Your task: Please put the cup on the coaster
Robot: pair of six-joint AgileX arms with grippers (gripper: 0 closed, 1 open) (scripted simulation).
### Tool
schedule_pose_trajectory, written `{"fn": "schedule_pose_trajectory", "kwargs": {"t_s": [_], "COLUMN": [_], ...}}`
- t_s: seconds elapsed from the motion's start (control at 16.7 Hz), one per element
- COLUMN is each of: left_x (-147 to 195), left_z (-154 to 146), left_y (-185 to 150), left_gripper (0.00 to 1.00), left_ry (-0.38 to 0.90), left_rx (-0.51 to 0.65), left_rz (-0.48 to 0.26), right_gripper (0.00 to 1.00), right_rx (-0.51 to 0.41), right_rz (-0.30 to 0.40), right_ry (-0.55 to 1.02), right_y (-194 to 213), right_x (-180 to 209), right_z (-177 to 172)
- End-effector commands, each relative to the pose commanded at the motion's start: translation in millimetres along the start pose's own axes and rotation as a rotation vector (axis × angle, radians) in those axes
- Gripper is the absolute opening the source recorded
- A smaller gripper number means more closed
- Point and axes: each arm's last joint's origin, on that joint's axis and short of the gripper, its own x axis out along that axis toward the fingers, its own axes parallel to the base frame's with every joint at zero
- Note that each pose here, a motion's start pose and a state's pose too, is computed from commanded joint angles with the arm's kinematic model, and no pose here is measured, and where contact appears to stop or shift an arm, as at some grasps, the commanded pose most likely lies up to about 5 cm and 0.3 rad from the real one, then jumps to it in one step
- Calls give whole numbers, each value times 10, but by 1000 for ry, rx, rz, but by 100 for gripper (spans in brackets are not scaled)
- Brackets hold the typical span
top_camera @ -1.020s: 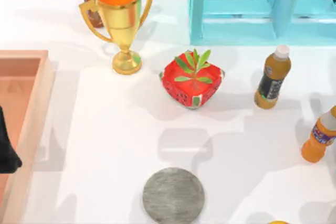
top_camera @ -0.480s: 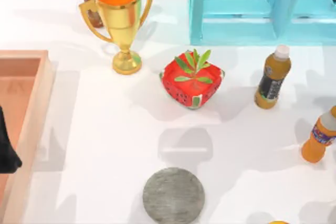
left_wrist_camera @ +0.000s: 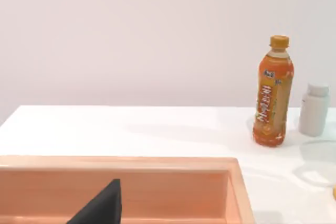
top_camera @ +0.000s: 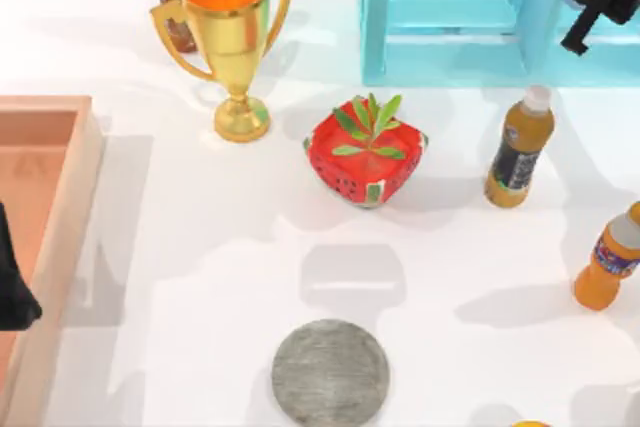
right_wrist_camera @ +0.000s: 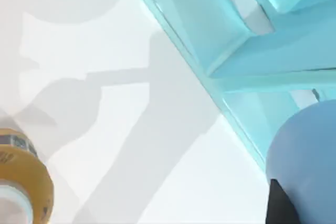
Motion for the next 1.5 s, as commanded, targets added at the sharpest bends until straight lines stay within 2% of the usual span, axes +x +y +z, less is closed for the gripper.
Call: {"fn": "schedule_pose_trajectory", "kwargs": {"t_s": [0.06,0.18,0.36,0.54,0.72,0.9,1.08,1.2,1.5], "left_x": [0,0,0,0,0,0,0,0,0], "left_z": [0,0,0,0,0,0,0,0,0], "left_y": [0,0,0,0,0,0,0,0,0], "left_gripper": [100,100,100,100,100,100,100,100,100], "left_ry": [0,0,0,0,0,0,0,0,0], "left_rx": [0,0,0,0,0,0,0,0,0], "left_rz": [0,0,0,0,0,0,0,0,0], "right_gripper": [0,0,0,0,0,0,0,0,0], "right_rx": [77,236,467,667,815,908,952,959,965], "right_rz": [5,57,198,318,341,279,204,185,188], "right_ry": [-50,-127,-135,-1,209,406,532,559,555], "right_y": [130,473,1129,1843,2466,2894,3109,3149,3129], "right_x": [-101,-272,-412,-405,-291,-139,-15,15,21], "right_z": [232,649,1103,1323,1332,1214,1089,1058,1060]}}
